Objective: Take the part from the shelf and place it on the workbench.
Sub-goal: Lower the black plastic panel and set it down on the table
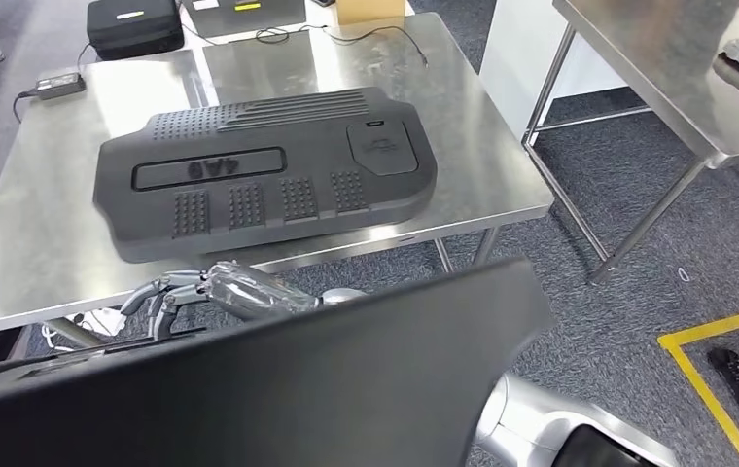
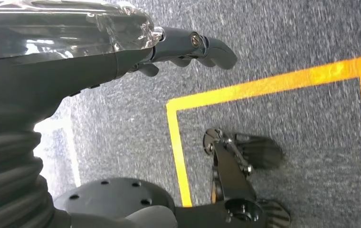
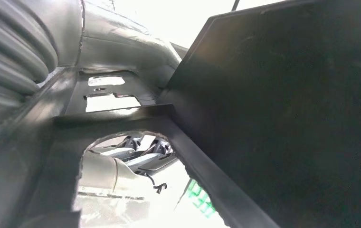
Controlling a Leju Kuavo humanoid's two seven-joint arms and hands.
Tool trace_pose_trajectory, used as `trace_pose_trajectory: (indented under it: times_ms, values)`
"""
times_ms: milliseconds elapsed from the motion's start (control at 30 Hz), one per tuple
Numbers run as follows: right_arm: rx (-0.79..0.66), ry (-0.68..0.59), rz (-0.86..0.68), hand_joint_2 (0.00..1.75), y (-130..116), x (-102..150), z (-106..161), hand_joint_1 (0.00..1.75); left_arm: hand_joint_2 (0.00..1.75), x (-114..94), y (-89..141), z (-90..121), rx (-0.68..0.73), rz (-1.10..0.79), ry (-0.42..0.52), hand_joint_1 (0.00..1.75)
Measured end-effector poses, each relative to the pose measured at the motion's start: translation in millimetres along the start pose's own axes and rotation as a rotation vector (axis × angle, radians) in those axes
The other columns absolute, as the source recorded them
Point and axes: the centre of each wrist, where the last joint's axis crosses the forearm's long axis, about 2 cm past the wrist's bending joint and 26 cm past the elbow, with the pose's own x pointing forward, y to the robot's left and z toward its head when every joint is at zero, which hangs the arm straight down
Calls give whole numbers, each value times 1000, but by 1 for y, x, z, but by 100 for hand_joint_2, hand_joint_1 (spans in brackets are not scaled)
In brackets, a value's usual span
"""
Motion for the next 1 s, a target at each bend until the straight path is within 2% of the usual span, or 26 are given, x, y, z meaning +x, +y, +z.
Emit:
trace_pose_trajectory:
  times_ms: [433,1000]
  values:
    - [0,0,-10,175,4,-3,-1,175,175,-5,1,0,-2,-2,2,0]
    - [-39,12,24,175,2,-7,0,175,175,1,-5,2,-5,-14,-44,0]
